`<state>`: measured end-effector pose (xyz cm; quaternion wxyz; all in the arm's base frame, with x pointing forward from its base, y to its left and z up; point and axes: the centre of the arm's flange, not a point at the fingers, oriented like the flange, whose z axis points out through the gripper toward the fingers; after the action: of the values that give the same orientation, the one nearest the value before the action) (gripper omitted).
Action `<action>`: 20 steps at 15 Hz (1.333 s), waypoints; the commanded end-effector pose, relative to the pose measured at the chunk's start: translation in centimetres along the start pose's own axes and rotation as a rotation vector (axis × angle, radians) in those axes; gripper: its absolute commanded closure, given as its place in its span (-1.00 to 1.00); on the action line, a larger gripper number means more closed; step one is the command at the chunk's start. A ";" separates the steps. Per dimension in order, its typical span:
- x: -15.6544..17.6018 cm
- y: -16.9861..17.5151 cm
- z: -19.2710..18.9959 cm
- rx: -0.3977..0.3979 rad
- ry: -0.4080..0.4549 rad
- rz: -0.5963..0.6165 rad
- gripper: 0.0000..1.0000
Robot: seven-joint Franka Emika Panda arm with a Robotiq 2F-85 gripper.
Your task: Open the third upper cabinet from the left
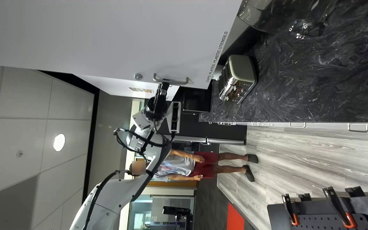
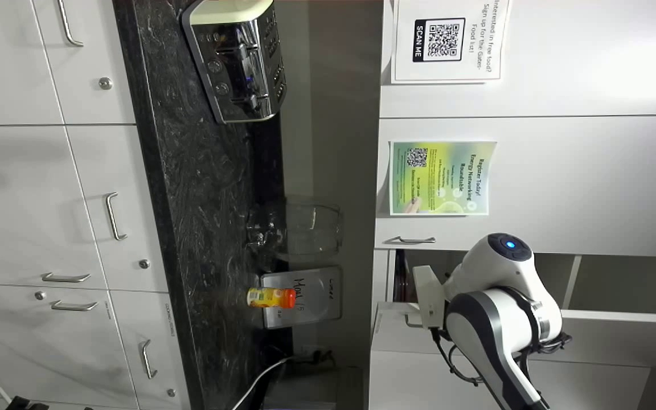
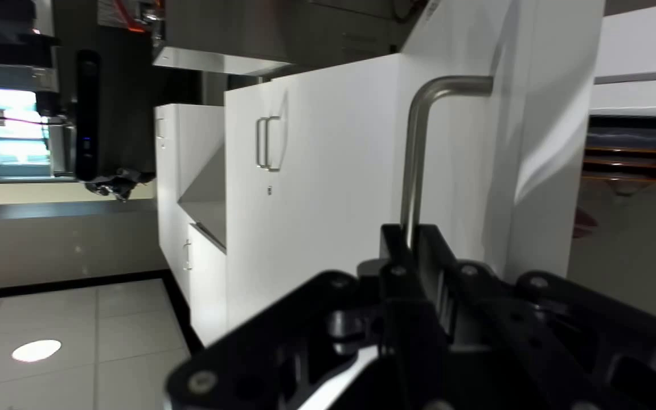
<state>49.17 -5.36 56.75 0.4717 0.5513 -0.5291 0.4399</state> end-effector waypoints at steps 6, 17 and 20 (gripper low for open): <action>0.4 18.1 6.2 -0.333 -0.060 0.138 0.94; 1.0 17.2 -3.4 0.014 -0.092 0.082 -0.63; 2.0 14.0 -5.2 0.219 -0.094 0.078 -0.99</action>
<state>32.52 -1.05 58.90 0.4091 0.5598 -0.5549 0.4597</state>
